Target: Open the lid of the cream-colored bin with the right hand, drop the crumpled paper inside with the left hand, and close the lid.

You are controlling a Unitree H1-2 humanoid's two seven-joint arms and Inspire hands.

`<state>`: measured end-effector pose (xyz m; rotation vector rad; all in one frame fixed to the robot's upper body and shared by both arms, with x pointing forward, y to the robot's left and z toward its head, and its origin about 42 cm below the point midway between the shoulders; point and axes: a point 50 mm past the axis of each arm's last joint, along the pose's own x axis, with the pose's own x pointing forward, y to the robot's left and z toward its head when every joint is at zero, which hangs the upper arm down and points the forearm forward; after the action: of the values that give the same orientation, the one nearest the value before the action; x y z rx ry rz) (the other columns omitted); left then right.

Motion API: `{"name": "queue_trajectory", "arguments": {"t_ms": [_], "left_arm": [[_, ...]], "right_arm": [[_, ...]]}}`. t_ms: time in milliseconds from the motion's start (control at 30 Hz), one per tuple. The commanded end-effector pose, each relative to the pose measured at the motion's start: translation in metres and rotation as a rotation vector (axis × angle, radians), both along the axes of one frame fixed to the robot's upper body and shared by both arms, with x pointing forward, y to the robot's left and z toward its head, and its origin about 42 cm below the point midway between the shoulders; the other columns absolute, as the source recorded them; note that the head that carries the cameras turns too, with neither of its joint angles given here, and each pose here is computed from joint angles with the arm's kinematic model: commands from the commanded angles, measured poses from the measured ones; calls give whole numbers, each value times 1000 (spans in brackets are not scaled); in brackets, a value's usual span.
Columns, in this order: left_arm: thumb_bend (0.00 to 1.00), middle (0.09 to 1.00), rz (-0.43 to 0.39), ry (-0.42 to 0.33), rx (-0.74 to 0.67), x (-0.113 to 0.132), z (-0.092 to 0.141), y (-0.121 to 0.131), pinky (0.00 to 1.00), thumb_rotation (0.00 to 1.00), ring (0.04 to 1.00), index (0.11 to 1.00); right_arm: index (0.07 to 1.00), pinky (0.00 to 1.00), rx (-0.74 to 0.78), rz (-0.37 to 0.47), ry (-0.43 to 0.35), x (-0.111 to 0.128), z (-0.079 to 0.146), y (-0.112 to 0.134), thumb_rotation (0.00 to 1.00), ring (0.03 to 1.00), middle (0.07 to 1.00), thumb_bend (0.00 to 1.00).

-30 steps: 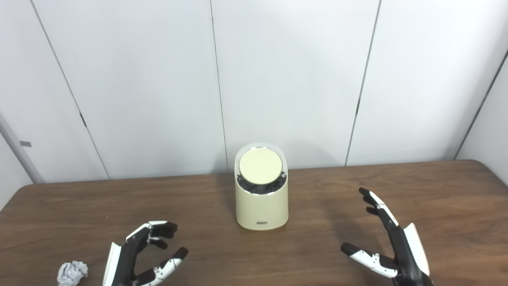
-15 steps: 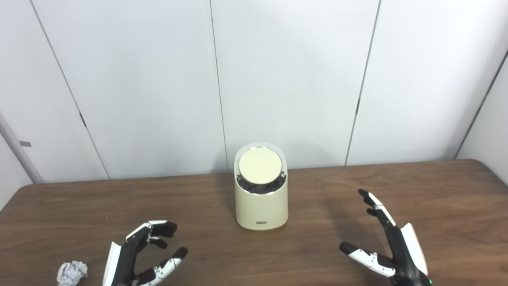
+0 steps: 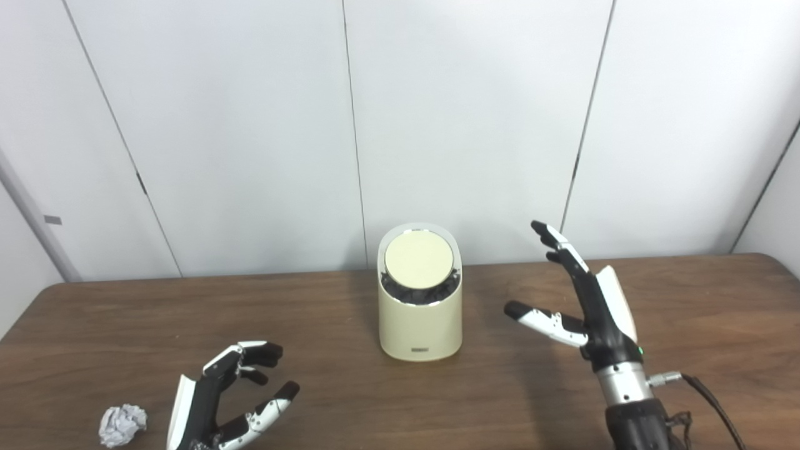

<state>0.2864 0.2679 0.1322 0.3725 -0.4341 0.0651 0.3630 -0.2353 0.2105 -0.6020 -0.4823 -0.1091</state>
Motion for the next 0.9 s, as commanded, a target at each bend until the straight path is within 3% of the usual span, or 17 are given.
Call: {"name": "queue_trajectory", "arguments": {"t_ms": [0,200,400,867], "left_arm": [[737,640,-1,-14,-2,-1,-6,-4,511,241,619,621],[750,639,-3,-12,-9,0,-7,-5,508,245,616,621],[754,636,-5,-14,-14,0,-7,-7,506,237,613,619],[740,636,-8,-15,-8,3,-7,-13,506,225,609,618]], "right_arm": [[878,810,-14,13,-50,13,24,7,722,884,898,907],[875,779,-87,12,-25,28,47,26,731,870,885,923],[870,724,-181,-49,13,43,62,41,771,849,879,990],[868,699,-282,-116,90,72,95,62,673,854,903,950]]}}
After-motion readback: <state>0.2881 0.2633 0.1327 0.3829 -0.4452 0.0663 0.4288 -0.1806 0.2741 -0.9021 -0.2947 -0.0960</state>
